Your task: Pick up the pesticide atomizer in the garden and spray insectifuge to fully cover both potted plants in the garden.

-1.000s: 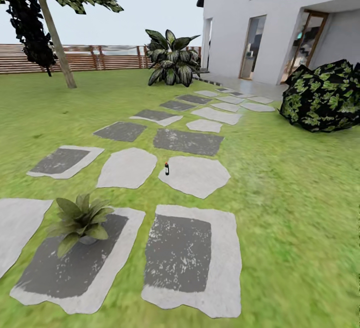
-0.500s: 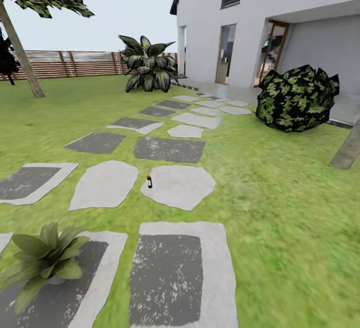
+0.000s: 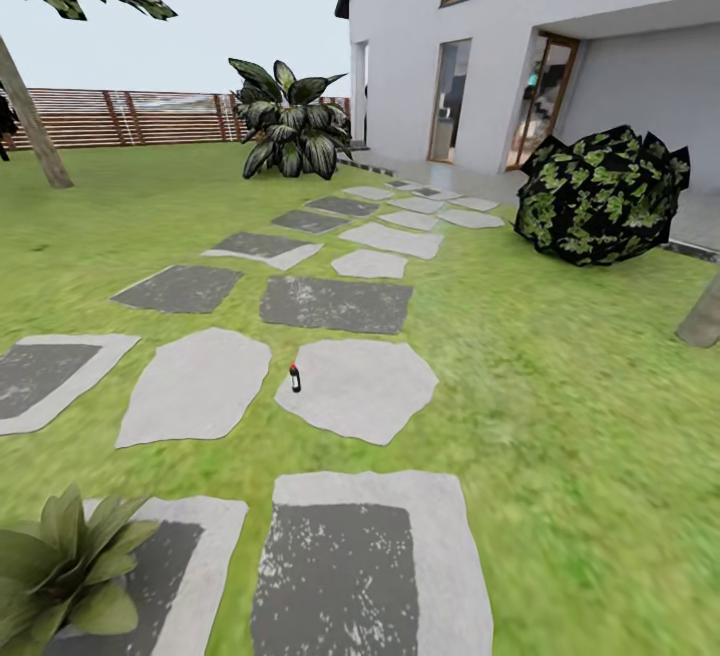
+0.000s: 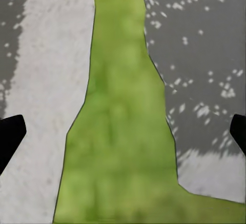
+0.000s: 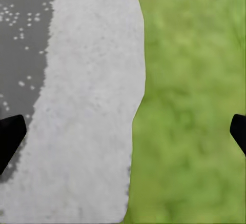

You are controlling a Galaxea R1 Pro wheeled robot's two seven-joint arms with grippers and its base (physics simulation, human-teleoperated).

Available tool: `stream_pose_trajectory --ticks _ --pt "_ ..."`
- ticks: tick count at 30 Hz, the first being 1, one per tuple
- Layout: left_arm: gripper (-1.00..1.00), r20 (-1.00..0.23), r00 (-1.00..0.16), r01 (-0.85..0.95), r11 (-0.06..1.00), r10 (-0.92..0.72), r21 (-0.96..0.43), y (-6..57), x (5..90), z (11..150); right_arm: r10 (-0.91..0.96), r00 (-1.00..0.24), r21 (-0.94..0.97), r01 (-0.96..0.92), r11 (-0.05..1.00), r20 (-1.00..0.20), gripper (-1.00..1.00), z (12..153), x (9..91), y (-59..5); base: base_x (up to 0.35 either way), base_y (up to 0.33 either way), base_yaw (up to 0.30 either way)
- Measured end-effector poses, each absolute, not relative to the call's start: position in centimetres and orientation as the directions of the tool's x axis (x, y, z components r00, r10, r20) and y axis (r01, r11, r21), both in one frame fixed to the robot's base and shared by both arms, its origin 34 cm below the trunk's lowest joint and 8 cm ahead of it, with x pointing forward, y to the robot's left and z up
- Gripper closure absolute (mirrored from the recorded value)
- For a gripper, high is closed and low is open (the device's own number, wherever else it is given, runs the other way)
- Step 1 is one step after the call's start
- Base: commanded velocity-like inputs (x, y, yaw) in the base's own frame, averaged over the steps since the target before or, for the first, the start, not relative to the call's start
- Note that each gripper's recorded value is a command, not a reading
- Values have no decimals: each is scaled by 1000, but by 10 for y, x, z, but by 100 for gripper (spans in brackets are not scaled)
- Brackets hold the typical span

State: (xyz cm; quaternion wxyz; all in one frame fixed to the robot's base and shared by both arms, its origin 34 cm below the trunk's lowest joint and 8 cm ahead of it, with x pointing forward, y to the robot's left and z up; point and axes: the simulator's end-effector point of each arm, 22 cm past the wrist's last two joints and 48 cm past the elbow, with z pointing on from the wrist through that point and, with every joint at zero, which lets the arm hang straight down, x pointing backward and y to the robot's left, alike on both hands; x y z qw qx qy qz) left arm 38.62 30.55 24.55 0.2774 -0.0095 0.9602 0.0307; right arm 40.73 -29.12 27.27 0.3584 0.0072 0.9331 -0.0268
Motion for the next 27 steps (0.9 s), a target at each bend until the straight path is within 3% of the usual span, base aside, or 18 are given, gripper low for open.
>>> stream_pose_trajectory --ticks 27 --pt "-100 -533 -846 -35 998 -1 54 305 386 245 -4 -743 -42 33 999 -669 -100 273 407 -289 337 18 0"
